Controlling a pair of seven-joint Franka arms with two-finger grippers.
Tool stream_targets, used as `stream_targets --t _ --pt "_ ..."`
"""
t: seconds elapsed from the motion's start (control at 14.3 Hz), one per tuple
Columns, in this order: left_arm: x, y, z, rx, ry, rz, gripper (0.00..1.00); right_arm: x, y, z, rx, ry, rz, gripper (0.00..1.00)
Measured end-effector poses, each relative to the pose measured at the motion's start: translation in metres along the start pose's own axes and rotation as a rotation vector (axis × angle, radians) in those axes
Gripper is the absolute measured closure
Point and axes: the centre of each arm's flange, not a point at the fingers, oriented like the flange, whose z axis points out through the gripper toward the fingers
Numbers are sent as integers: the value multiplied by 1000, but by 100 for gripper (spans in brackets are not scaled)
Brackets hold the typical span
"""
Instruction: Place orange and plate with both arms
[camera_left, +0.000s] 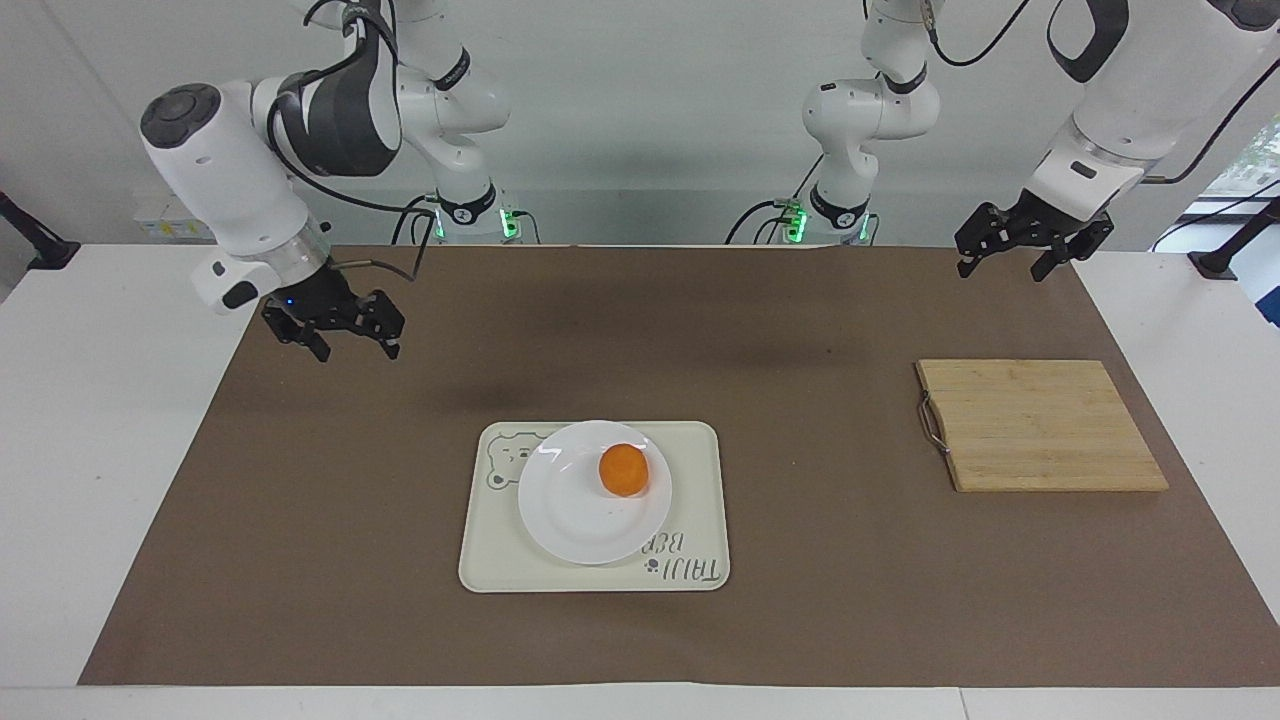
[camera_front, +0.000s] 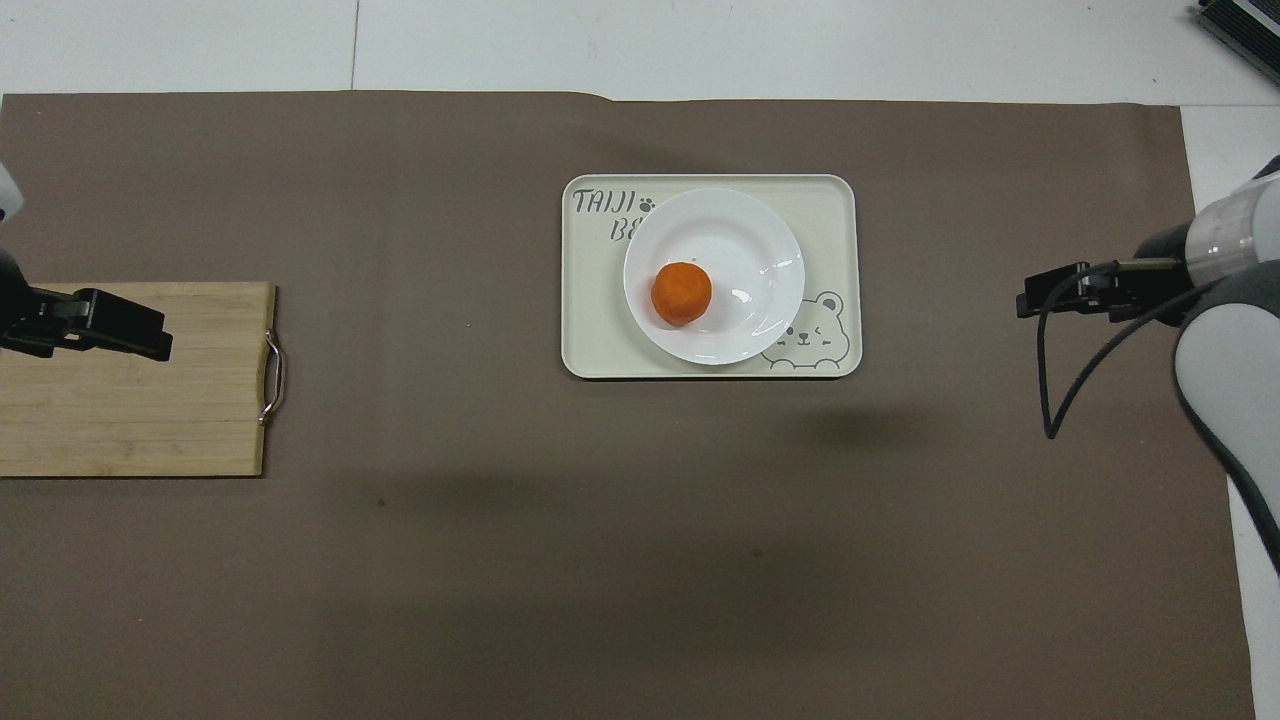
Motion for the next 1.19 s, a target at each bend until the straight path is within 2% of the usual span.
stream_targets --t 0.35,0.77,1.19 --pt "0 0 0 0 0 0 0 -19 2 -60 -2 -19 -1 0" --pt "0 0 0 0 0 0 0 -41 11 -113 -49 -35 7 0" --pt "0 0 0 0 0 0 0 -52 6 -120 -50 -31 17 0"
